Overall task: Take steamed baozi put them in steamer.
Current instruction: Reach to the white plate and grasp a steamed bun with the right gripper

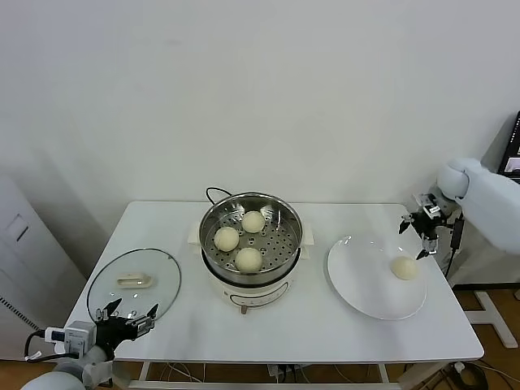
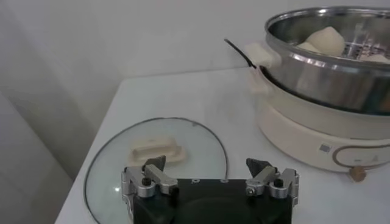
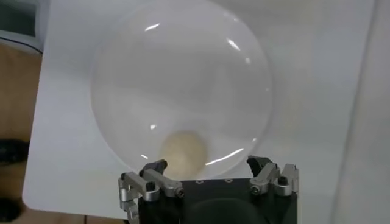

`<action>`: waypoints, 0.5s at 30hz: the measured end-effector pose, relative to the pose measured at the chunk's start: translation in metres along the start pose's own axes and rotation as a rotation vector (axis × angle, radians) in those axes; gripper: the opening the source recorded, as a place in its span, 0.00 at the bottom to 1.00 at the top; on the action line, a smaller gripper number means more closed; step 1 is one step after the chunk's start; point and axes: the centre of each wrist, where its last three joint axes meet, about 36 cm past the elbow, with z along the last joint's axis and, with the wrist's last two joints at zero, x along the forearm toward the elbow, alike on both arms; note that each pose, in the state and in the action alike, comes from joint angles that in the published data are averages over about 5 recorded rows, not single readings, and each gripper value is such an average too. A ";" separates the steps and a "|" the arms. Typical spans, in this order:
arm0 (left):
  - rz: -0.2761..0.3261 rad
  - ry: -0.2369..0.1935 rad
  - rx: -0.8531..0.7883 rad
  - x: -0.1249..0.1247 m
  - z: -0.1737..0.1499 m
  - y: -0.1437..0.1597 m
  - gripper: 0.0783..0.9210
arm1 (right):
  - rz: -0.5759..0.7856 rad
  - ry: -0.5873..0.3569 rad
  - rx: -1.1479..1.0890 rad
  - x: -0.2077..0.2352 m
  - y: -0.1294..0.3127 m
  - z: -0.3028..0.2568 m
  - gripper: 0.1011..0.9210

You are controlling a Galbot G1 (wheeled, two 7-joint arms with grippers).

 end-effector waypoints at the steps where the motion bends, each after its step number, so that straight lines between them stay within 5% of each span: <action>1: 0.000 0.000 0.000 0.000 0.000 0.000 0.88 | -0.001 0.000 -0.003 -0.005 0.002 0.001 0.88; 15: 0.005 -0.002 -0.002 0.001 0.000 -0.002 0.88 | 0.019 0.001 -0.021 -0.058 0.015 0.011 0.88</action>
